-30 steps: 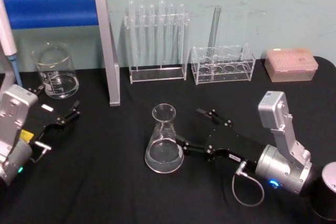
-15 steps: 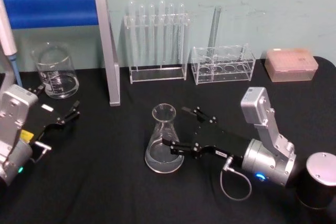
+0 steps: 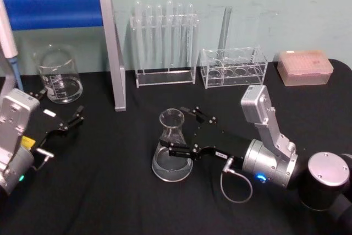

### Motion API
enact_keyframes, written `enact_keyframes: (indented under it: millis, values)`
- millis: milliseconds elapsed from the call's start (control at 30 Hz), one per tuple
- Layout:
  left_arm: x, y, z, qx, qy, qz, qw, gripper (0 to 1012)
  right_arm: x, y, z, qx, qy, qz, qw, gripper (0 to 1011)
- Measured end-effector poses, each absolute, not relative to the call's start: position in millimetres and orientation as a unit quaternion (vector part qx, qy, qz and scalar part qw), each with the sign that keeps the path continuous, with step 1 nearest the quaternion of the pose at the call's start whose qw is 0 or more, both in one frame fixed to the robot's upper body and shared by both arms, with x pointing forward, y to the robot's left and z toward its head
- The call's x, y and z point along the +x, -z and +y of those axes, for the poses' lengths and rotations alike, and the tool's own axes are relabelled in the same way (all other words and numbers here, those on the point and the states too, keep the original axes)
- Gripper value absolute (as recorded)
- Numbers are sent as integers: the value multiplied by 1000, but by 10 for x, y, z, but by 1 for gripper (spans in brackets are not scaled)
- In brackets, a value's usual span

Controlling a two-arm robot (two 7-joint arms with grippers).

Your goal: Grasp the erlenmeyer flask with one hand, shake it three times, then place it back.

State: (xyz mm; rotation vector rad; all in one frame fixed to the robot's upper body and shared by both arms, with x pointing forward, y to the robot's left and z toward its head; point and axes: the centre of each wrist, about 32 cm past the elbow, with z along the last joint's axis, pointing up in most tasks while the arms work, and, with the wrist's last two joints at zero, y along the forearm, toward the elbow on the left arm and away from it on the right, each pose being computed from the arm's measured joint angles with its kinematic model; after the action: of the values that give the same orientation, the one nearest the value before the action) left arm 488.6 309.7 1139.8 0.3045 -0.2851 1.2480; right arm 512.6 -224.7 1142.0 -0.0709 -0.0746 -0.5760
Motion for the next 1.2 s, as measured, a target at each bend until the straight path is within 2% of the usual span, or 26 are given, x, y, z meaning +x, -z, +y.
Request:
enact_keyframes:
  millis: [1200]
  values:
    - [4886, -11398, 3097, 141, -580, -132, 791, 1001, 5216, -11376, -2136, -26, 277, -19, 960, 991]
